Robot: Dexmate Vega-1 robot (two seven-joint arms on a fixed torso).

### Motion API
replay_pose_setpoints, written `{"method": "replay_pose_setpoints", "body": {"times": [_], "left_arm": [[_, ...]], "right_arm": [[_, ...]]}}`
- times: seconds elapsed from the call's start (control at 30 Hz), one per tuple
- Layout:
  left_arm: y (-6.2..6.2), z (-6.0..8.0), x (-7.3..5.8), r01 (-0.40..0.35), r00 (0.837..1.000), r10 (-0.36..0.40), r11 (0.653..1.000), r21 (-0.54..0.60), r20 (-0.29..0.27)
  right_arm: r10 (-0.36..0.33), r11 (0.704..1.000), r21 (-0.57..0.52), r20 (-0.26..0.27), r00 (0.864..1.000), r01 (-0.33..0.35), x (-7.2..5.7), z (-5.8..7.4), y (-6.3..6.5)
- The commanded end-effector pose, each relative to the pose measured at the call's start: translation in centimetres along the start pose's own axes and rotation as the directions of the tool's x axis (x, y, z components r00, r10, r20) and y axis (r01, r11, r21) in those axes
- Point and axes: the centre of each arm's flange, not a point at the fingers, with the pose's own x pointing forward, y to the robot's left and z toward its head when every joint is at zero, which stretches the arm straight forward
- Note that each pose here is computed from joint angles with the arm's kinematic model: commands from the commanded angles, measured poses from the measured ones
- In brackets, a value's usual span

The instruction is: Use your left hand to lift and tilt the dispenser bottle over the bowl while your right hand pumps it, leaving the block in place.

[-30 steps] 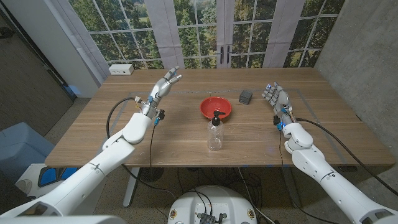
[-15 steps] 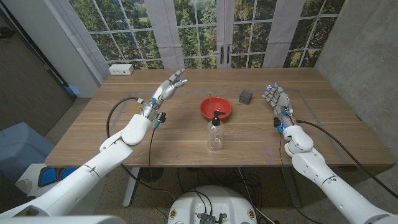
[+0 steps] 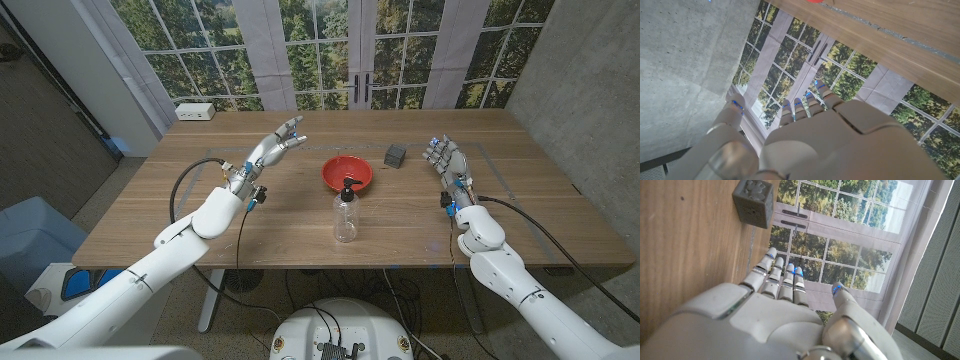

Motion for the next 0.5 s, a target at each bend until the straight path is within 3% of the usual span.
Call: {"method": "replay_pose_setpoints", "body": {"times": [0.03,0.5], "left_arm": [[-0.5,0.7,-1.1,0.046,0.999,-0.046,0.999,0.015,0.01],[-1.2,1.1,-1.8,0.092,0.996,-0.092,0.996,0.02,0.017]], "right_arm": [[-0.001,1.0,-0.006,0.015,1.0,0.001,-0.8,0.3,0.3],[-0.016,1.0,-0.004,0.021,1.0,0.016,-1.9,0.0,0.2]]}}
